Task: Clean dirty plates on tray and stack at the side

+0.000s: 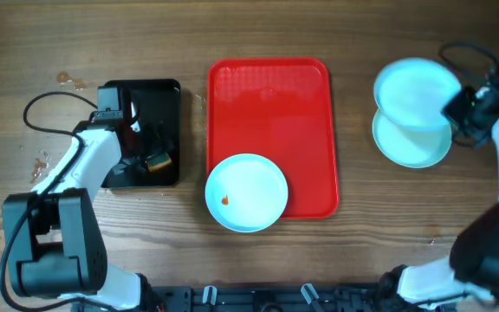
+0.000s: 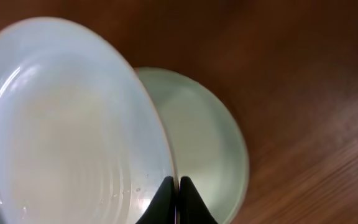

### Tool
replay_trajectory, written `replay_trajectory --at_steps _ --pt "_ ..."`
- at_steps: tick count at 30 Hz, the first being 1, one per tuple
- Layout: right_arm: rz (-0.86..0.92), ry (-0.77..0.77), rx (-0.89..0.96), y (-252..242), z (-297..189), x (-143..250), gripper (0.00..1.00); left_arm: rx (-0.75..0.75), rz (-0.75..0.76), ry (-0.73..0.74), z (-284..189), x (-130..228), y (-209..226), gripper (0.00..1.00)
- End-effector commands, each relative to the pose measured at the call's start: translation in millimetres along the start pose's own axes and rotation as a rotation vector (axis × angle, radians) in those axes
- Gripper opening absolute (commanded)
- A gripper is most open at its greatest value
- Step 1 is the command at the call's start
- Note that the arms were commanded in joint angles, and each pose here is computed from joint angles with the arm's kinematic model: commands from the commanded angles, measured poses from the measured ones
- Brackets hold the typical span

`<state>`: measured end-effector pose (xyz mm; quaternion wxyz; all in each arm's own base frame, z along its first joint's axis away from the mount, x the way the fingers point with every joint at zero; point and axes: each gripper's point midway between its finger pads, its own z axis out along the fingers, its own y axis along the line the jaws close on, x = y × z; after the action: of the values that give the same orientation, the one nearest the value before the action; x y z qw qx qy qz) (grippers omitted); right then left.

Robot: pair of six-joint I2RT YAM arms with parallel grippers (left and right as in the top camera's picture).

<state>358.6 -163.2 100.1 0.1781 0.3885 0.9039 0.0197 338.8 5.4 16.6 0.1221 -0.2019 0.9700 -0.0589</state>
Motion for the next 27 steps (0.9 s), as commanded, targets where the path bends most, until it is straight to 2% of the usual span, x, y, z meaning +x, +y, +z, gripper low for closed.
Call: replay_trajectory --at_steps 1,3,4,5,6,7,10,15,19,22,25,27 --pt "0.082 0.154 0.014 -21.4 44.0 18.8 0.04 0.012 0.007 0.004 0.8 1.0 -2.6 1.0" --pt "0.096 0.18 0.026 -25.6 51.9 23.1 0.05 0.012 0.007 0.004 0.8 1.0 -2.6 1.0" --pt "0.096 0.18 0.026 -25.6 51.6 23.2 0.08 0.012 0.007 0.004 0.8 1.0 -2.6 1.0" --pt "0.095 0.172 0.023 -25.0 48.9 21.9 0.15 0.012 0.007 0.004 0.8 1.0 -2.6 1.0" --pt "0.093 0.162 0.016 -23.5 44.1 20.0 0.29 0.012 0.007 0.004 0.8 1.0 -2.6 1.0" --pt "0.091 0.154 -0.001 -20.1 38.0 18.8 0.34 0.012 0.007 0.004 0.8 1.0 -2.6 1.0" --pt "0.039 0.118 -0.101 0.1 5.4 16.4 0.39 0.012 0.007 0.004 0.8 1.0 -2.6 1.0" --pt "-0.151 0.064 -0.23 52.7 -61.8 41.7 0.44 0.012 0.007 0.004 0.8 1.0 -2.6 1.0" --pt "-0.405 0.102 -0.296 105.9 -84.3 92.7 0.45 0.012 0.007 0.004 0.8 1.0 -2.6 1.0" --pt "-0.69 0.182 -0.337 141.1 -78.5 151.0 0.52 0.012 0.007 0.004 0.8 1.0 -2.6 1.0" --pt "-0.893 0.337 -0.327 151.5 -55.6 229.1 0.53 0.012 0.007 0.004 0.8 1.0 -2.6 1.0" --pt "-0.979 0.434 -0.31 146.8 -38.2 273.5 0.5 0.012 0.007 0.004 0.8 1.0 -2.6 1.0"
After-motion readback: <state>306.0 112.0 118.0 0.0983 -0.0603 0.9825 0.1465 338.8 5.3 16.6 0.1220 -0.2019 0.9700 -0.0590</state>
